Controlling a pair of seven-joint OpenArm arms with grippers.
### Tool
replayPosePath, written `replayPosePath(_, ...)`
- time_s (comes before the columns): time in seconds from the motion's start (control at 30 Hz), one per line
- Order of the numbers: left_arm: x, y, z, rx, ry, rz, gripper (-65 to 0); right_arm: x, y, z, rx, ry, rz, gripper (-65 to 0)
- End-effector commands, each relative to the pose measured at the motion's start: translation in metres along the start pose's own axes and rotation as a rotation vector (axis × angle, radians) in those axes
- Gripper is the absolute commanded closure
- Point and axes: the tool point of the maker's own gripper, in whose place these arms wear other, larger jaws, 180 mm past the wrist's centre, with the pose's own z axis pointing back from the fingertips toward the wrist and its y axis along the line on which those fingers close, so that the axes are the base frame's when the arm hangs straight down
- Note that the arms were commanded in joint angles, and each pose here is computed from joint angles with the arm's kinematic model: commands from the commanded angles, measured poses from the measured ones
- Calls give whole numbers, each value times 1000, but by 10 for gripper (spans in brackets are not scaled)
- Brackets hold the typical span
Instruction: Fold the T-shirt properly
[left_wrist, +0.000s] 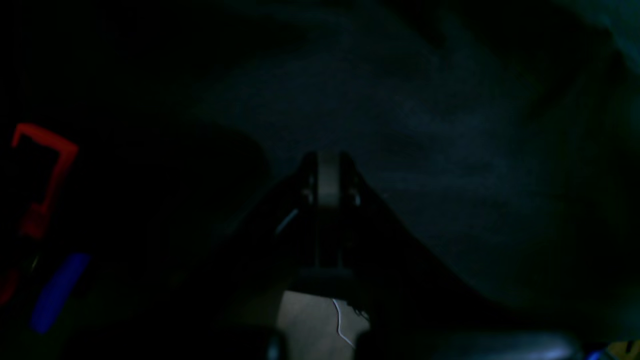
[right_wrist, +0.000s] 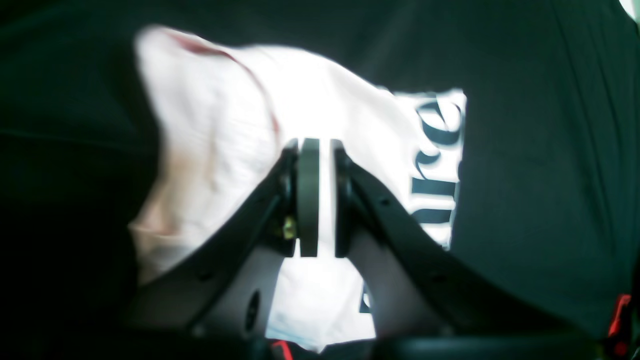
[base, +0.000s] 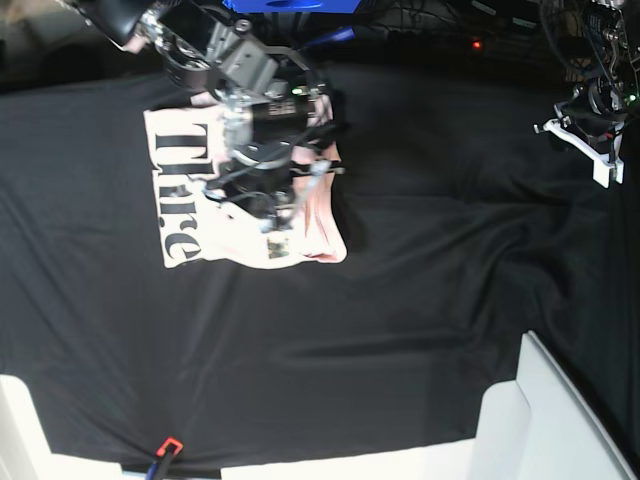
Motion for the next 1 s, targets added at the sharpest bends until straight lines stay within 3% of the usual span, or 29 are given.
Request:
replayPosePath(0.0, 15, 5, 4, 8, -37, -17, 0, 13, -1, 3, -5, -56, -28, 0)
replayPosePath(0.1, 15, 5, 4, 7, -39, -17, 0, -2, 2, 7, 0, -36, -30, -6)
replayPosePath(0.17, 15, 5, 4, 7, -39, -17, 0, -15, 9, 11, 17, -5, -27, -46)
replayPosePath(0.23, 15, 4, 4, 6, -38, -18, 0, -29, 28, 15, 49, 25, 12, -125)
replayPosePath(0.4, 1, 12, -1, 18, 0, 10, 0, -70, 57, 14, 95, 100, 139, -415)
replayPosePath(0.47, -3, 15, -2, 22, 12, 17, 0, -73, 57, 14, 102, 108, 142, -476)
replayPosePath(0.67, -8, 19, -3, 31, 24, 32, 0, -72, 59, 13, 108, 106, 156, -476)
replayPosePath(0.77, -7, 18, -3, 28, 21, 27, 0, -71, 69, 17, 171, 95, 245, -474)
replayPosePath(0.97, 5, 9, 0, 13, -10, 2, 0, -37, 62, 30, 182, 20, 139, -474)
